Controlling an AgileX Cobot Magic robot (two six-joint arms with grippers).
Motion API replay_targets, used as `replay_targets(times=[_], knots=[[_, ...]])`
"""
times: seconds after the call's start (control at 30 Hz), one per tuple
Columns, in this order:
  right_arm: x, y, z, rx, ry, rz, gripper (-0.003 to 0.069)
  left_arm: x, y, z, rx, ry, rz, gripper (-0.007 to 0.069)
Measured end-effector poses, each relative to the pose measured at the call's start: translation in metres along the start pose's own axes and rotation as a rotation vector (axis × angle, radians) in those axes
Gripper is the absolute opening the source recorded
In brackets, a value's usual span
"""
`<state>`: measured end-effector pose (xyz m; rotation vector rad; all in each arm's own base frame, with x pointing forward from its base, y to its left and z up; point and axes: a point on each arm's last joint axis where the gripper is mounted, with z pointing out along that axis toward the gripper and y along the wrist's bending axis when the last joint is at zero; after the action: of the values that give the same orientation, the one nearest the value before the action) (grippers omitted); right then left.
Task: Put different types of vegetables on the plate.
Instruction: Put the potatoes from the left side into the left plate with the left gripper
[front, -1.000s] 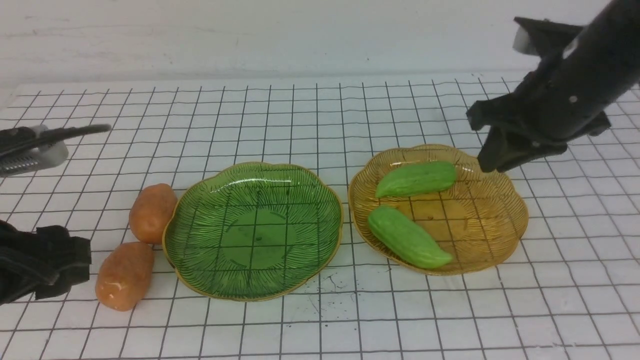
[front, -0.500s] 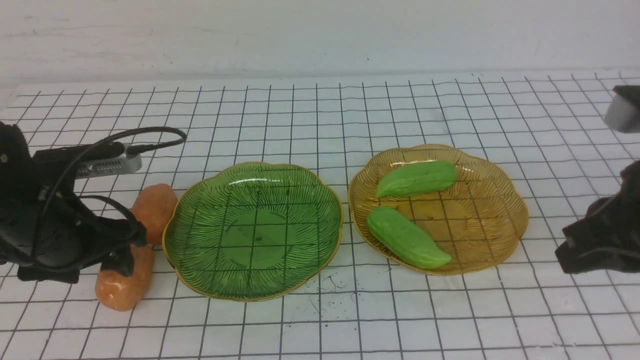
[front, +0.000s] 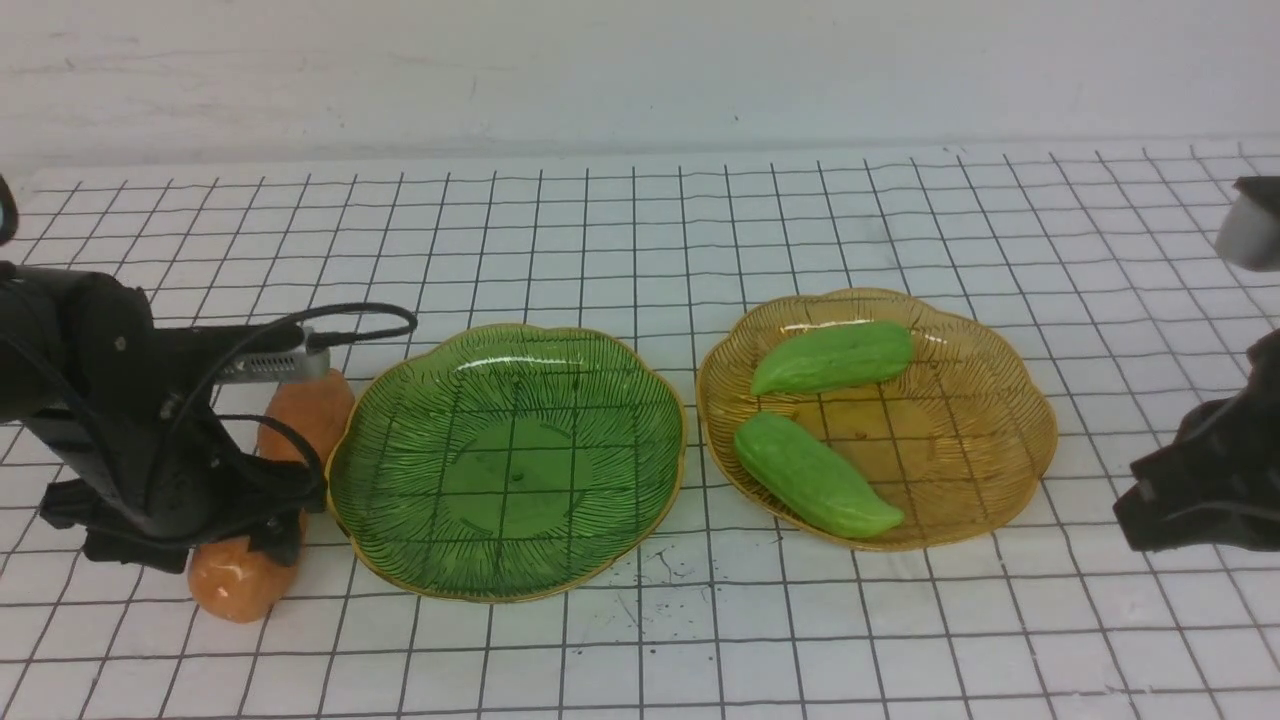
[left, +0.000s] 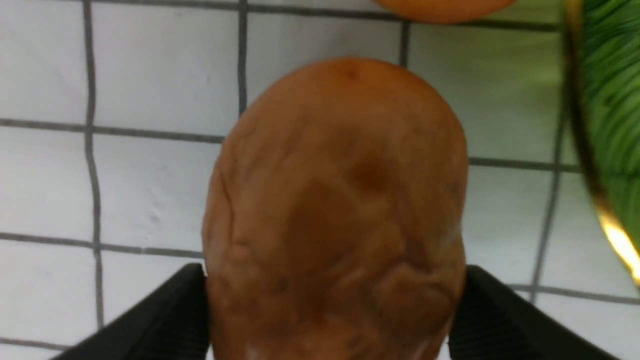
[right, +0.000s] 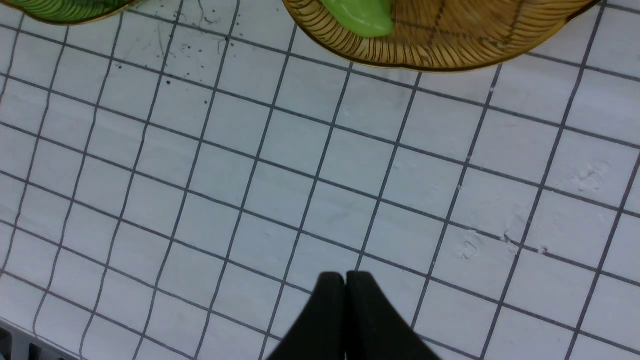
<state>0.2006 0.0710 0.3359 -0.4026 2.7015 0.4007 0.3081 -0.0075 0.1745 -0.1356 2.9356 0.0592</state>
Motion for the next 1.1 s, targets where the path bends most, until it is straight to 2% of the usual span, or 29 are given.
replay_targets(times=[0.17,0.33,0.5,0.67,0.7,0.8,0.87,0.93,0.97,1.0,1.1], knots=[[0.0,0.0,0.0,0.0,0.0,0.0,-0.0014,-0.001,0.0,0.004,-0.01,0.018,0.002,0.0515],[0.0,0.0,0.0,0.0,0.0,0.0,-0.0014,-0.004,0.003,-0.005,-0.043,0.04,0.024,0.051],[0.0,0.0,0.0,0.0,0.0,0.0,-0.0014,-0.017,0.007,-0.044,-0.068,-0.025,-0.001,0.051],[0.0,0.0,0.0,0.0,0.0,0.0,-0.0014,-0.026,-0.001,-0.084,-0.009,-0.128,-0.04,0.051],[0.0,0.0,0.0,0.0,0.0,0.0,-0.0014,-0.031,-0.021,-0.102,0.082,-0.181,-0.019,0.051],[0.0,0.0,0.0,0.0,0.0,0.0,-0.0014,-0.032,-0.046,-0.107,0.17,-0.204,0.018,0.051],[0.0,0.0,0.0,0.0,0.0,0.0,-0.0014,-0.032,-0.079,-0.102,0.253,-0.215,0.063,0.051],[0.0,0.0,0.0,0.0,0.0,0.0,-0.0014,-0.031,-0.109,-0.091,0.296,-0.214,0.124,0.051],[0.0,0.0,0.0,0.0,0.0,0.0,-0.0014,-0.032,-0.112,-0.09,0.302,-0.22,0.129,0.051],[0.0,0.0,0.0,0.0,0.0,0.0,-0.0014,-0.033,-0.133,-0.08,0.315,-0.208,0.174,0.051],[0.0,0.0,0.0,0.0,0.0,0.0,-0.0014,-0.035,-0.153,-0.07,0.325,-0.197,0.214,0.051]])
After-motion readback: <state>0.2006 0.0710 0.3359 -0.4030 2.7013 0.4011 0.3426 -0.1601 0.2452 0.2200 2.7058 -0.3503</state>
